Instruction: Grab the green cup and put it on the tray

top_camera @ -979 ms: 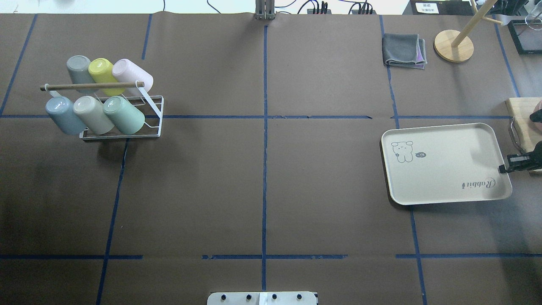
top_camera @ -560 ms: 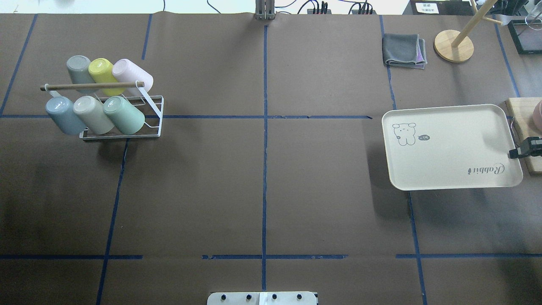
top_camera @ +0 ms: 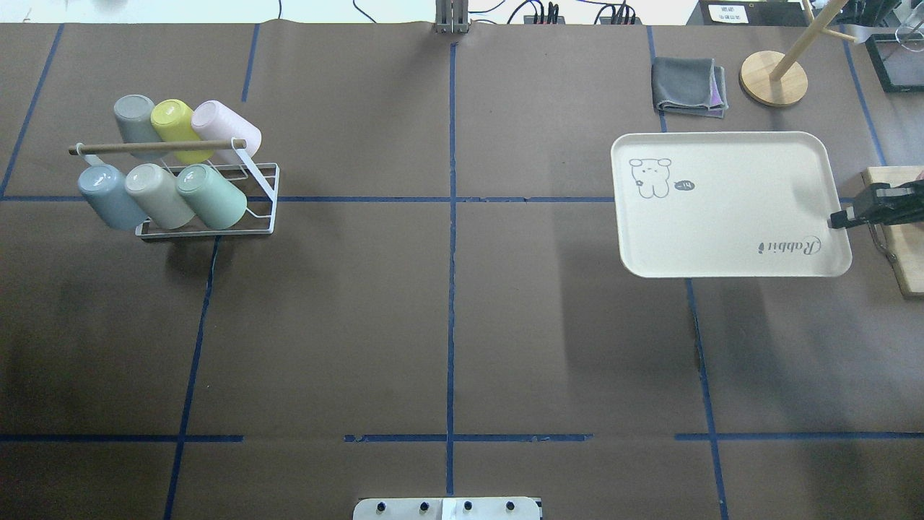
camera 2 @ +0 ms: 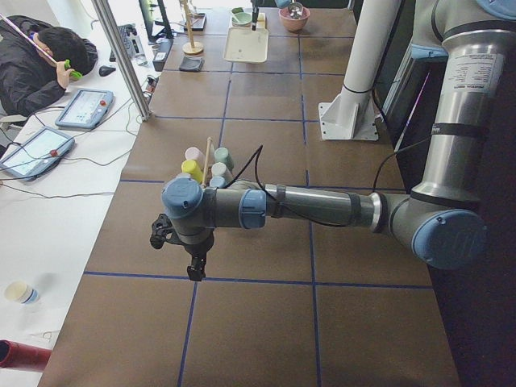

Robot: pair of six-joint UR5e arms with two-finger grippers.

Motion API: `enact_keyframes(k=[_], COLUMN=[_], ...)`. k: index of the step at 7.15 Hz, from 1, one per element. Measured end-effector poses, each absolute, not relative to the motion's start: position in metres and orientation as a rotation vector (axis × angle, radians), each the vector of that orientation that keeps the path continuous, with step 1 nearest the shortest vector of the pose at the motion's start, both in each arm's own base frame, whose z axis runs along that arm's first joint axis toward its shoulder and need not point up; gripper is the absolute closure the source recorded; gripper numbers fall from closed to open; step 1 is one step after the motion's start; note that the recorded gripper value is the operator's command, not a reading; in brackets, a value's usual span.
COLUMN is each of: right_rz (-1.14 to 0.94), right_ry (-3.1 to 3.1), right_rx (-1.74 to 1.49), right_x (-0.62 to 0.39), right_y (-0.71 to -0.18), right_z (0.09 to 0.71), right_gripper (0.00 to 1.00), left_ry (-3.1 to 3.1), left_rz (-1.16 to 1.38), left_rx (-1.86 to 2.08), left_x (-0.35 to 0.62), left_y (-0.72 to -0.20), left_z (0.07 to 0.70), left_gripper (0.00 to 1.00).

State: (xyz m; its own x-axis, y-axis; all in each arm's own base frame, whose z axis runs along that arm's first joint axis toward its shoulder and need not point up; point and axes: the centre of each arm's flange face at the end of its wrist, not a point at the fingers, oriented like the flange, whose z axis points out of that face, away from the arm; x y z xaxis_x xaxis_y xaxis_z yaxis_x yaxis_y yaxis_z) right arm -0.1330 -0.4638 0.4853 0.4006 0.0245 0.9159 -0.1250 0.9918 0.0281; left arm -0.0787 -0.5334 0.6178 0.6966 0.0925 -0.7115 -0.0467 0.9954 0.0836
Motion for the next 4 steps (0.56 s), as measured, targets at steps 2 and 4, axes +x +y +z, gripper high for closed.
enact_keyframes(k=[2,4], right_rz=[0.139,0.188], right_ry=[-1.214,-1.217], right_rx=[0.026,0.025], right_x=[-0.204,-0.302], right_y=[-0.481,-0.465], right_z=[0.420,0.368], right_gripper=[1.00,1.00], left_ry=[0.797,0.797], left_rz=[0.077,0.075], left_rx=[0.059,0.057], left_x=[-0.079,-0.079], left_y=[-0.533,-0.533], left_z=[0.618,0.619], left_gripper=[0.00,0.00])
